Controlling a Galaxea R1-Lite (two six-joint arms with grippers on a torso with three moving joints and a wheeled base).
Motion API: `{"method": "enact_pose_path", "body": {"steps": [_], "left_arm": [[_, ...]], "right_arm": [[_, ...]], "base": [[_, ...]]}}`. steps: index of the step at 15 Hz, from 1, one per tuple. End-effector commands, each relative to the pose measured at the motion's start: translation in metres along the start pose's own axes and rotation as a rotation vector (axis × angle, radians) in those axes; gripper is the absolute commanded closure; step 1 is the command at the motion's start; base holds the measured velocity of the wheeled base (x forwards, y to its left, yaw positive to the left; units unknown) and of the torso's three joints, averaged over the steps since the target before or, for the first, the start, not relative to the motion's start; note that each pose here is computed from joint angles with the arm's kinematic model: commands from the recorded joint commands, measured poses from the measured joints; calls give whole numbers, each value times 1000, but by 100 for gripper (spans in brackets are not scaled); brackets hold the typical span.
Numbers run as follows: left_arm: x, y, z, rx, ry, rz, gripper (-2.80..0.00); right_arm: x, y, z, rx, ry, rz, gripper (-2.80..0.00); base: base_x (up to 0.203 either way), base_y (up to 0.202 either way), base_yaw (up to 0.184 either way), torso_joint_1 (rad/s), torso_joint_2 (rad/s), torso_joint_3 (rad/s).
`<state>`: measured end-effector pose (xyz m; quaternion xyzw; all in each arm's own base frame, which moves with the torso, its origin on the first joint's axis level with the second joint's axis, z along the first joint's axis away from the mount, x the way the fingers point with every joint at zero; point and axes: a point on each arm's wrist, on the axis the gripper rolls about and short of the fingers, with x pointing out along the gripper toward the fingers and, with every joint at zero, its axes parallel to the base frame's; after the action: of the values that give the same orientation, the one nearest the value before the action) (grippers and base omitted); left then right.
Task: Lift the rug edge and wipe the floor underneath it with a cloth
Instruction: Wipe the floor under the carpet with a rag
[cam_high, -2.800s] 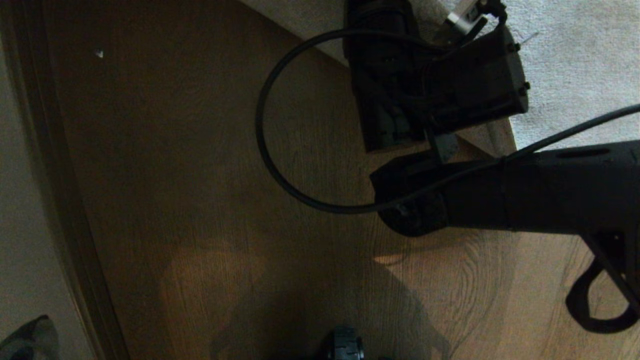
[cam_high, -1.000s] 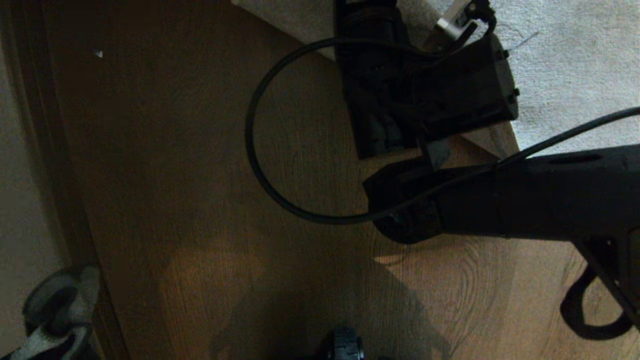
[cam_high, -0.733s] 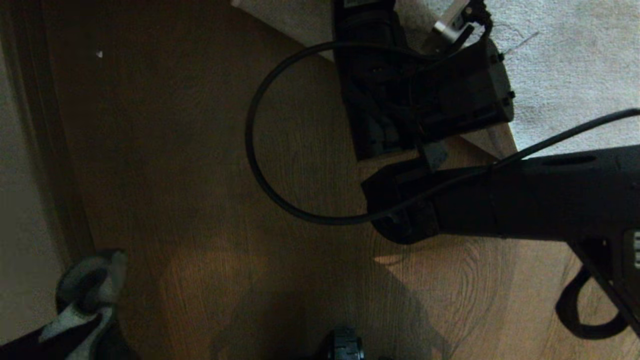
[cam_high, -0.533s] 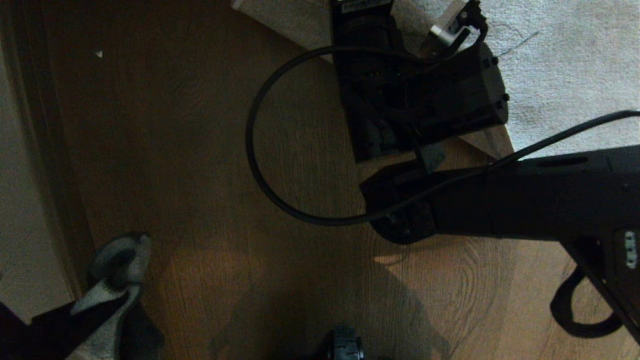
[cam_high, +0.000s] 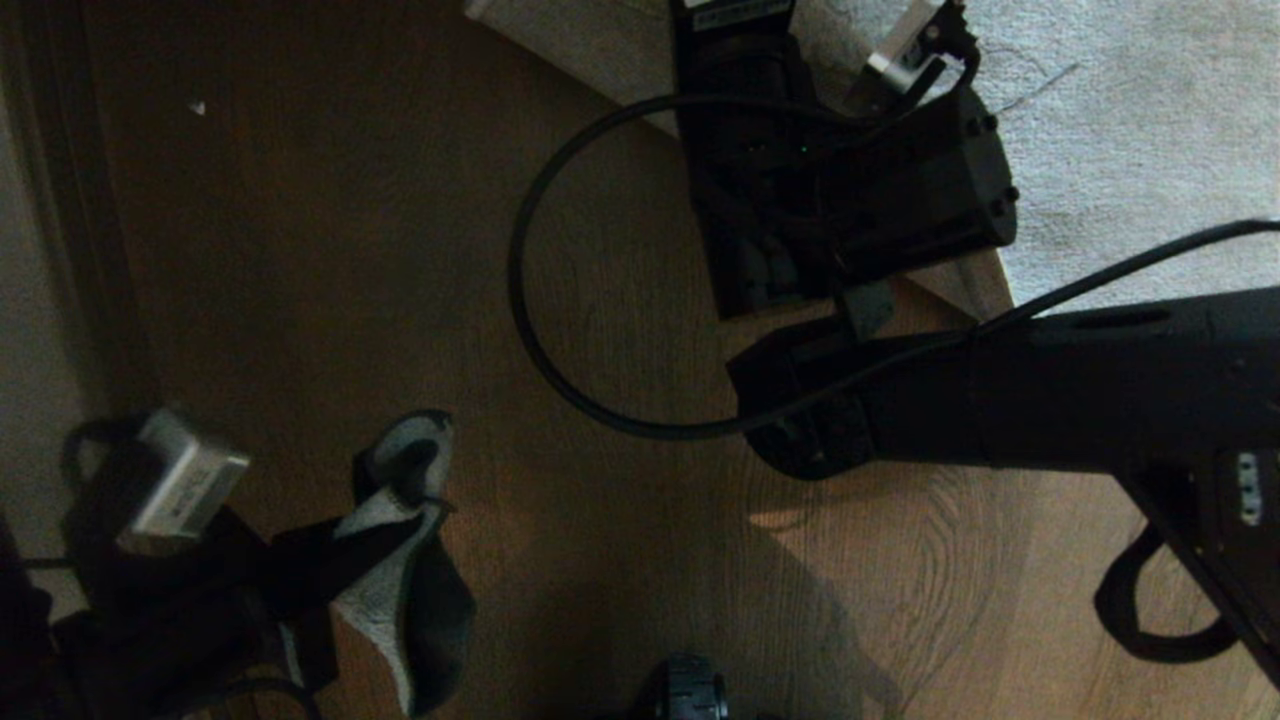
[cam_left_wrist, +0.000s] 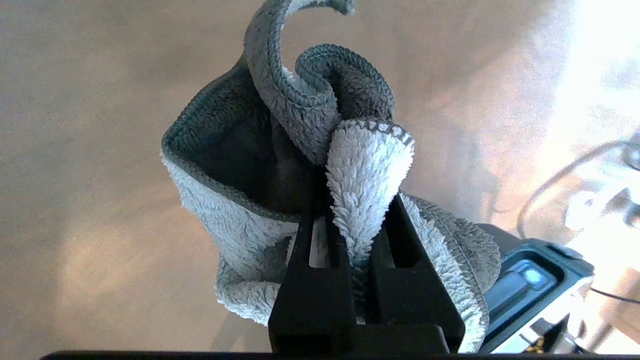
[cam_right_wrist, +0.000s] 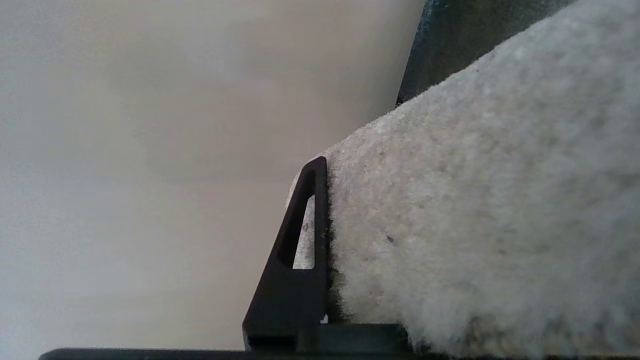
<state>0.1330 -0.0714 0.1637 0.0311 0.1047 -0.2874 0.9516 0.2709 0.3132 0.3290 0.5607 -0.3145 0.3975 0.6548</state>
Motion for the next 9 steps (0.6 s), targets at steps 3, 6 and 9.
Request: {"method": "enact_pose_path", "body": {"steps": [3,6,9], "left_arm": [[46,-12,0,6,34,-80,0],[71,-27,12,-32,17,-135,0],[93,-55,23,-83,6,-178,0]], "right_arm": [[0,0,5,11,-37,27,0],[0,-6,7,-2,-39,22,0],[1,-12,10,-15,-42,16,0]], "base": [[0,0,0,0,0,0],[0,0,0,0,0,0],[0,0,0,0,0,0]]}}
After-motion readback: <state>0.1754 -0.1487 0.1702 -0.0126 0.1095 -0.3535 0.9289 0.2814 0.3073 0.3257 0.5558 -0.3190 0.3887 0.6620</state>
